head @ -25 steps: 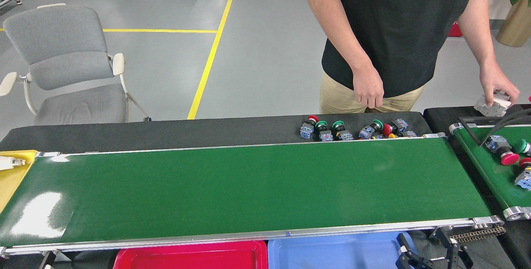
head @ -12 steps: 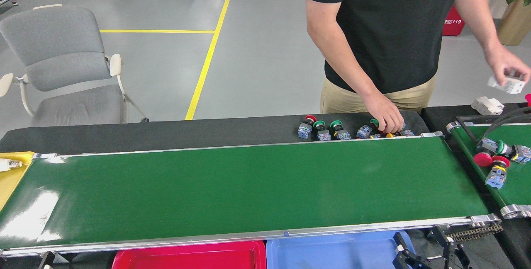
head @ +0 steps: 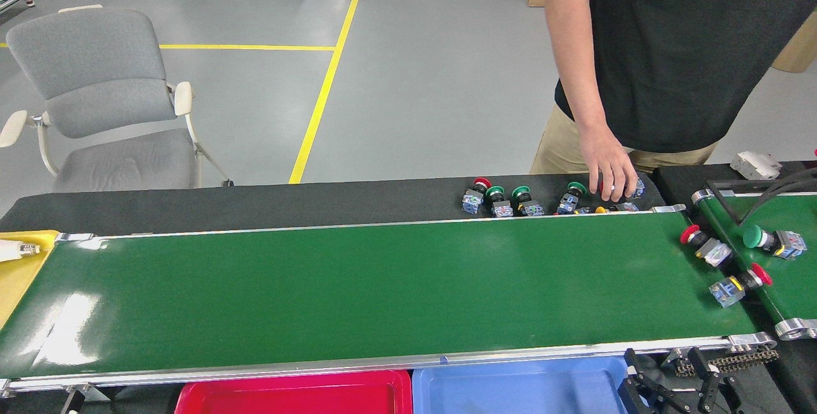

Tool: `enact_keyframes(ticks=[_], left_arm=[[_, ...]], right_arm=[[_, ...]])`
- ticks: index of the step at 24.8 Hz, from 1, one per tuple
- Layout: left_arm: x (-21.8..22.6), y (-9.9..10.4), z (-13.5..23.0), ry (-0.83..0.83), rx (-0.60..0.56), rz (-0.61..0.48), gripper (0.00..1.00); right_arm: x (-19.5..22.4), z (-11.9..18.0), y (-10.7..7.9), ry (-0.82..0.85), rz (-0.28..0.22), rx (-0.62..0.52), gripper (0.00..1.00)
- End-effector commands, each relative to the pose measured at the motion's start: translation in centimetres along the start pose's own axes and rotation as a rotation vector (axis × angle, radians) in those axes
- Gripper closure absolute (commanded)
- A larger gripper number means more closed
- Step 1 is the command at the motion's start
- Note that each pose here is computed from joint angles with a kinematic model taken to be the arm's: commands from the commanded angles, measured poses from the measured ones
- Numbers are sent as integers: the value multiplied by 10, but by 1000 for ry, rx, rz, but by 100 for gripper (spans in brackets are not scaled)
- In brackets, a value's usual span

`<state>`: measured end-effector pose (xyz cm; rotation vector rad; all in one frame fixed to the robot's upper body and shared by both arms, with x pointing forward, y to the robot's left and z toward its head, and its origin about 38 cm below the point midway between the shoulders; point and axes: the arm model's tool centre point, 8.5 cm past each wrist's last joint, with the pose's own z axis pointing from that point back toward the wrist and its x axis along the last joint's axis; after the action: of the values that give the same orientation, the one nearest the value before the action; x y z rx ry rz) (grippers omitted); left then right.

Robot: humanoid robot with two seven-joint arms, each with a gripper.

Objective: Pick switch part from conveyor to tray

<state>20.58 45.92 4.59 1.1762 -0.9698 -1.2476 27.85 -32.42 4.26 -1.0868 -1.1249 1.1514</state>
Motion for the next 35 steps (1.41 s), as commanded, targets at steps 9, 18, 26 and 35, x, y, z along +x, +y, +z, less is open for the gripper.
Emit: enact_keyframes(ticks=[9, 18, 26, 35], left_arm=[[0, 7, -4, -22, 23, -13, 0], [0, 7, -4, -23, 21, -13, 0], [0, 6, -4, -26, 18, -14, 0], [3, 5, -5, -33, 15, -11, 0]], right_arm=[[-20, -38, -6, 155, 14, -8, 1], [-20, -88, -10, 172, -22, -6, 1], [-5, -110, -4, 135, -26, 26, 22], [1, -112, -2, 81, 39, 46, 88]])
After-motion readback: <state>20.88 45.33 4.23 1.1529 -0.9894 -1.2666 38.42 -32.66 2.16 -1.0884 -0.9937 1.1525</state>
